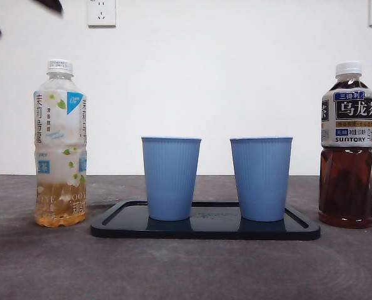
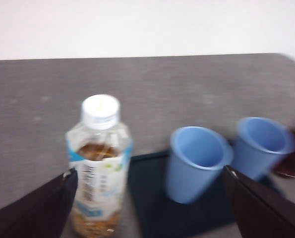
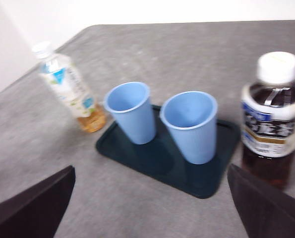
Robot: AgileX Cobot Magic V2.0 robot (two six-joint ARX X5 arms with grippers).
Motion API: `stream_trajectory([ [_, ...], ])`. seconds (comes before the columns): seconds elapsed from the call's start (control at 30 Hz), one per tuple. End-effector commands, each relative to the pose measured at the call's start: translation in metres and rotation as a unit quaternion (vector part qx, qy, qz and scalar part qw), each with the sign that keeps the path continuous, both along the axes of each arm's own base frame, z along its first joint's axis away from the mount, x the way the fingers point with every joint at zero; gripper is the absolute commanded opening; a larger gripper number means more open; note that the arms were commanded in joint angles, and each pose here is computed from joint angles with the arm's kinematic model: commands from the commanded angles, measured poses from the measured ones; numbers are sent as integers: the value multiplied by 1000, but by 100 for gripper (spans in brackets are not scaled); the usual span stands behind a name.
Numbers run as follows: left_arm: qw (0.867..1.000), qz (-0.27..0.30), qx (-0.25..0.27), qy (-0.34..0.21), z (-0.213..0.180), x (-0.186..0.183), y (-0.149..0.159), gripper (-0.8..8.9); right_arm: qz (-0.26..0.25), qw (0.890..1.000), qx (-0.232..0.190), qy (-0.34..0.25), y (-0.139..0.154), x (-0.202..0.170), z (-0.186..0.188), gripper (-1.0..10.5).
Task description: Pour the drink into the cup
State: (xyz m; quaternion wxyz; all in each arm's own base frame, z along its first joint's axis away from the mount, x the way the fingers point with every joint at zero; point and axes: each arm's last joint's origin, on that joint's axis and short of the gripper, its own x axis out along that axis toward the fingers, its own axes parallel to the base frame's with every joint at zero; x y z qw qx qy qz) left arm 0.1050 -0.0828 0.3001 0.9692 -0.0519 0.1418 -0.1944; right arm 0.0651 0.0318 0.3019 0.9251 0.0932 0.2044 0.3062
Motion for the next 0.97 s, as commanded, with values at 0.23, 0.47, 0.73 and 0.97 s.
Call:
stream_trajectory([
  [0.23,989,-141,-46,4,43,-38,21,468,71,997,17,-6,3,-3,4,490],
  [0.47,988,-151,-31,31,45,-43,25,468,87,996,23,-4,4,-4,4,490],
  [0.73,987,-152,-25,35,43,-44,25,8,87,996,23,2,4,-4,3,85],
  [0.97,988,-152,-24,35,44,-43,24,6,84,996,19,-7,4,-4,4,15],
])
